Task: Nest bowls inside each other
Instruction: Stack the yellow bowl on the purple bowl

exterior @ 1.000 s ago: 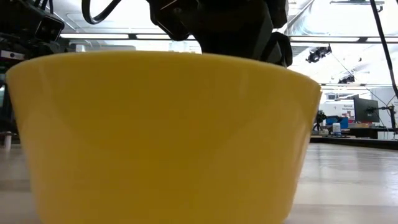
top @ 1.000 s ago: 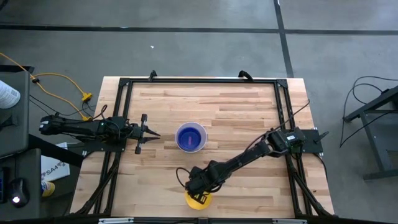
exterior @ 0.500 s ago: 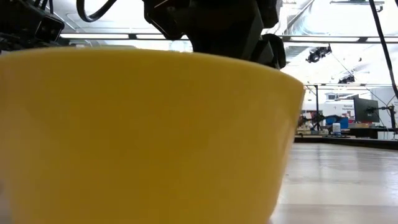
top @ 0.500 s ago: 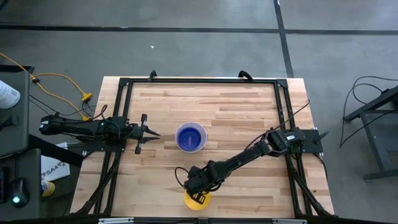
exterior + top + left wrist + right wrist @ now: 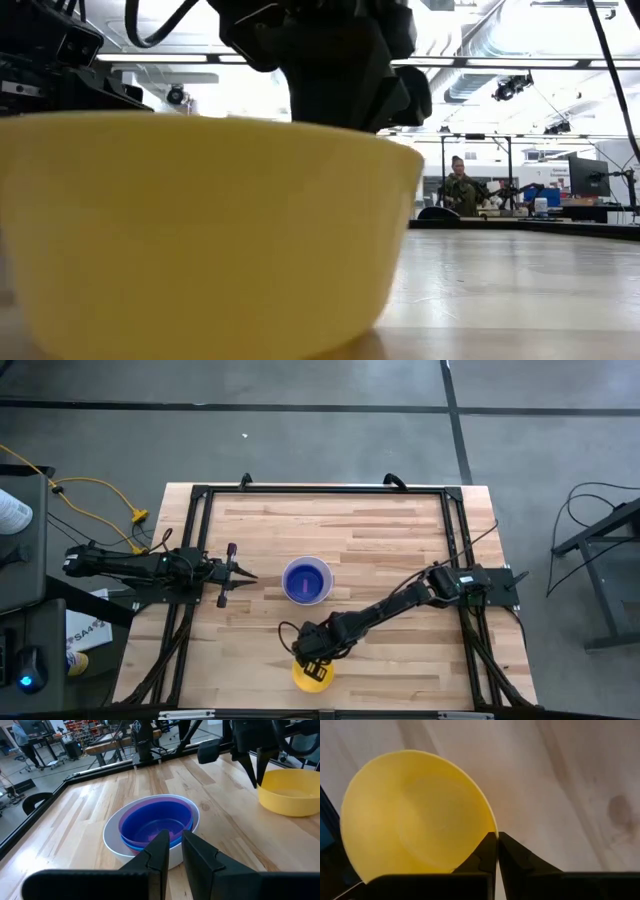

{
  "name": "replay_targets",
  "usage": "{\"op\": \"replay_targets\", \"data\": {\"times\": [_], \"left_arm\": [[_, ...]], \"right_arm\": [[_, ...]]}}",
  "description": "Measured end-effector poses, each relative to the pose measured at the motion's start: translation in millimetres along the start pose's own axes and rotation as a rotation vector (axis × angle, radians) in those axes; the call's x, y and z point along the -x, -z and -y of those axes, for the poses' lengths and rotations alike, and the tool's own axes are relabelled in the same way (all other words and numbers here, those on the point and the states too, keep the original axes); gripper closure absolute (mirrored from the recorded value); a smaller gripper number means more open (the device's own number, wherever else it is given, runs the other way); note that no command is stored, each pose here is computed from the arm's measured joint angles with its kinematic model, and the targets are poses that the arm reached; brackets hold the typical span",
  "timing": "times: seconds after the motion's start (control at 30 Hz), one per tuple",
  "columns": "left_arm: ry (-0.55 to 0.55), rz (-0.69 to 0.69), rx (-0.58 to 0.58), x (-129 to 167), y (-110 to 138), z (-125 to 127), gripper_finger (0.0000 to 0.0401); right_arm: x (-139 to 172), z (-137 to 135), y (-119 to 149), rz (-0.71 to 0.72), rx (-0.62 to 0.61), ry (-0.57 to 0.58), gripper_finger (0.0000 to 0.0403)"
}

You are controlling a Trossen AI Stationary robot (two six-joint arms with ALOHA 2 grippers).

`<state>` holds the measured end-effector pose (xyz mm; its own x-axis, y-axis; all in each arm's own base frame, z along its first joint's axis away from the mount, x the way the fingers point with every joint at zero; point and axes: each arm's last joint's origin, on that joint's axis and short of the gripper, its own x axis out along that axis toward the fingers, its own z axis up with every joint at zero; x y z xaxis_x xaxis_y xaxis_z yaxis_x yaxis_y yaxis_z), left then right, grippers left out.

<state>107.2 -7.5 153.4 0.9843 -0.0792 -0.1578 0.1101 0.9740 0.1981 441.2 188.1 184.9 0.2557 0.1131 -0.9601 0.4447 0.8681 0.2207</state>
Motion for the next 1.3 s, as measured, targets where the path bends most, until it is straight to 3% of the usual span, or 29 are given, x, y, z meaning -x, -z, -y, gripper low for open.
{"op": "replay_targets", "data": {"times": [0.63, 0.97, 1.3], "left_arm": [[0.0, 0.0, 0.0, 0.0, 0.0, 0.0, 0.035], [0.0, 0.0, 0.0, 0.0, 0.0, 0.0, 0.035], [0.0, 0.0, 0.0, 0.0, 0.0, 0.0, 0.035]], "right_arm": [[74.3, 10.8, -33.2, 0.138, 0.094, 0.148, 0.0399], [81.4, 42.6, -68.6, 0.195, 0.084, 0.197, 0.0399], [101.5, 62.7, -84.9, 0.236, 0.133, 0.205, 0.0399]]}}
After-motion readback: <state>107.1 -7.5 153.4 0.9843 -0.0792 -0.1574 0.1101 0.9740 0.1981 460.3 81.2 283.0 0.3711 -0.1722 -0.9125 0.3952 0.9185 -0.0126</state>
